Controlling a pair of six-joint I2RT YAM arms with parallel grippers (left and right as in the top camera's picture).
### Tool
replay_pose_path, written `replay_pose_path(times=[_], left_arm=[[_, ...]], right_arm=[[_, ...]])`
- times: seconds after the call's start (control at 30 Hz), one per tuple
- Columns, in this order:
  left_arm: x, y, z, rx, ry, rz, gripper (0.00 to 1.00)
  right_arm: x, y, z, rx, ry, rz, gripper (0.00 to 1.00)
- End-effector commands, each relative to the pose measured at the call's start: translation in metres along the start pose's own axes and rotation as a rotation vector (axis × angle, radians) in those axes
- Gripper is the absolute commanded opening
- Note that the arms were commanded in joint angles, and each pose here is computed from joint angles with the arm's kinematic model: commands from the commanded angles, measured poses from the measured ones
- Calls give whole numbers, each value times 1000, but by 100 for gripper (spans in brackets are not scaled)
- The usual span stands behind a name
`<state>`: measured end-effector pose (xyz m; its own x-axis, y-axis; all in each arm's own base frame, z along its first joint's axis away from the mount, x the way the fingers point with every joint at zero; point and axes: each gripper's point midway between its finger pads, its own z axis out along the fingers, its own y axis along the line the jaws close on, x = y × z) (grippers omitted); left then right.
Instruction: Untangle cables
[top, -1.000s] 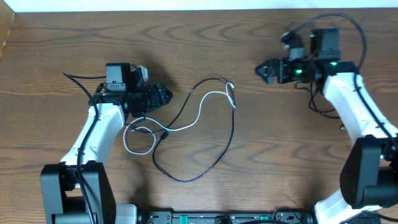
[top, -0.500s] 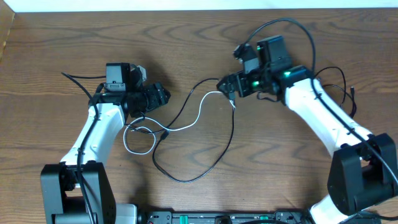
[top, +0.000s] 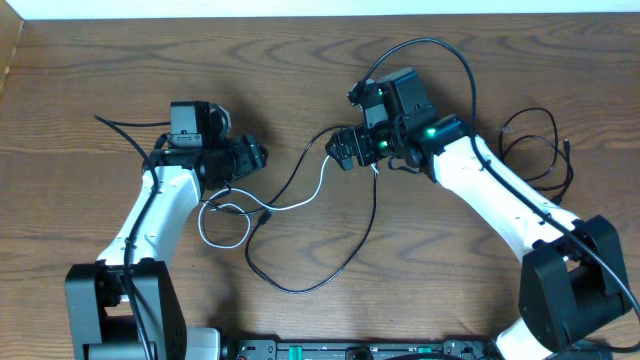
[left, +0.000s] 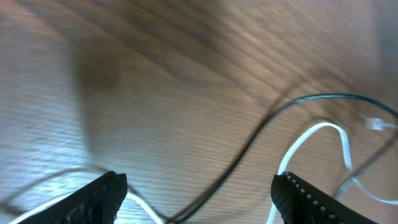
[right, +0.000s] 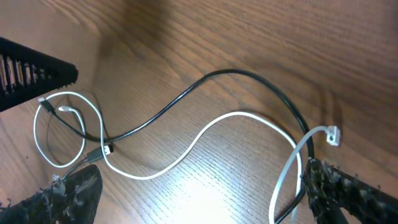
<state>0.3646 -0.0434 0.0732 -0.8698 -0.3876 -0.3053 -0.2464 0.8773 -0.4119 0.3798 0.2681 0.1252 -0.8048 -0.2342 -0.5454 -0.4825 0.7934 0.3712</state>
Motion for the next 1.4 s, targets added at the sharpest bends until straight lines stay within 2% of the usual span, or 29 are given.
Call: replay_pose_path(times=[0.0, 0.3, 0.37, 0.47, 0.53, 0.63, 0.83, 0.87, 0.97, 1.03, 1.2, 1.37], left_arm=[[-3, 22, 1, -113, -26, 9, 79], [0, 24, 1, -121, -15, 6, 79], [0, 24, 1, -121, -15, 6, 79], [0, 24, 1, -121, -15, 6, 79], [0, 24, 1, -121, -15, 6, 79], [0, 24, 1, -121, -15, 6, 79], [1, 24, 1, -123, -10, 4, 79], [2, 25, 1, -123, -9, 4, 79], [3, 25, 1, -125, -3, 3, 79], [4, 25, 1, -127, 1, 1, 79], [6, 19, 2, -90, 15, 1, 79], [11, 4, 2, 0, 43, 1, 79]], right_arm=[[14, -10, 18, 33, 46, 61, 99], [39, -43, 48, 130, 125, 91, 84], [42, -54, 51, 186, 130, 91, 76], [43, -57, 52, 200, 132, 91, 59], [41, -57, 51, 199, 127, 91, 58], [37, -60, 47, 201, 112, 96, 41], [45, -69, 39, 218, 150, 127, 40], [48, -69, 38, 219, 161, 130, 37], [55, -67, 38, 220, 190, 133, 13], [57, -63, 39, 215, 198, 127, 1], [49, -47, 39, 94, 180, 58, 1], [17, -21, 8, -155, 96, 28, 1]])
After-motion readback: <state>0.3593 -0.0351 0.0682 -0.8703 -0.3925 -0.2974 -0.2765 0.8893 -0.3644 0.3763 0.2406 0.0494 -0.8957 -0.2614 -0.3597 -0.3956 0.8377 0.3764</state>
